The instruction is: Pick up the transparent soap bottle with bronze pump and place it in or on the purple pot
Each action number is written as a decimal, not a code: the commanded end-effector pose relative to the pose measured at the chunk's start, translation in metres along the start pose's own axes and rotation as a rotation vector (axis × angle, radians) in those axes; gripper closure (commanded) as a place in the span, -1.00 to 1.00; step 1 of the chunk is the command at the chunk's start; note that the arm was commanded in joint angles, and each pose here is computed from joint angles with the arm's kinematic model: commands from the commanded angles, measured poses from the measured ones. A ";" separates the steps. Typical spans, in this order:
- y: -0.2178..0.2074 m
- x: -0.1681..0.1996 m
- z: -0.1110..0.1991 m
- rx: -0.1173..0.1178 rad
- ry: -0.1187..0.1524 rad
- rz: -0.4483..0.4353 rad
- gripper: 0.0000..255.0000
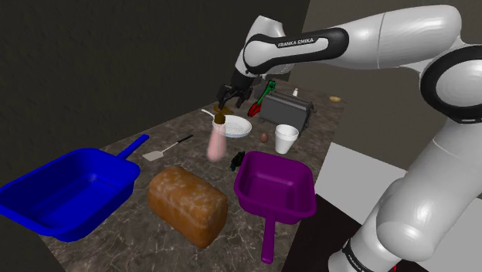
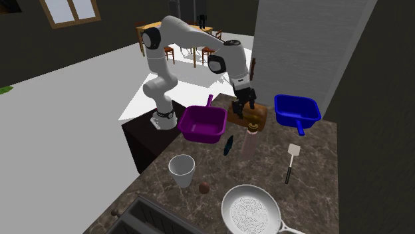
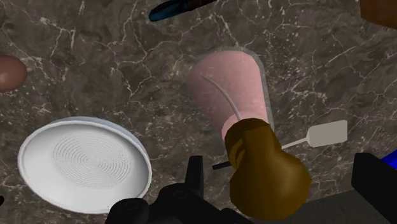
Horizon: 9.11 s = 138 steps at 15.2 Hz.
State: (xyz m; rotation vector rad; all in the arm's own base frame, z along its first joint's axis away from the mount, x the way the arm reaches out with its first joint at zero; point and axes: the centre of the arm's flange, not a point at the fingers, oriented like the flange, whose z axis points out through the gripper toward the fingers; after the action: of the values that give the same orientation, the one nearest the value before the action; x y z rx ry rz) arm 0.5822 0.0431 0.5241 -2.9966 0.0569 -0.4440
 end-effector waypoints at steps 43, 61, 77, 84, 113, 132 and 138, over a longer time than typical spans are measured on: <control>-0.015 0.032 -0.044 0.003 0.004 0.001 1.00; -0.026 0.059 -0.134 0.003 0.004 0.001 1.00; -0.053 -0.092 -0.241 0.003 0.004 0.001 1.00; -0.066 -0.169 -0.291 0.003 0.004 0.001 1.00; -0.067 -0.283 -0.233 0.003 0.004 0.001 1.00; -0.060 -0.301 -0.174 0.003 0.004 0.001 1.00; -0.059 -0.302 -0.174 0.003 0.004 0.001 -1.00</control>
State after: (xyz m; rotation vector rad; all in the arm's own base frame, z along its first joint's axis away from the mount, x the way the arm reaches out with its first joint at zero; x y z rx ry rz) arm 0.2435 0.0998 0.6100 -2.9923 0.0576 -0.4500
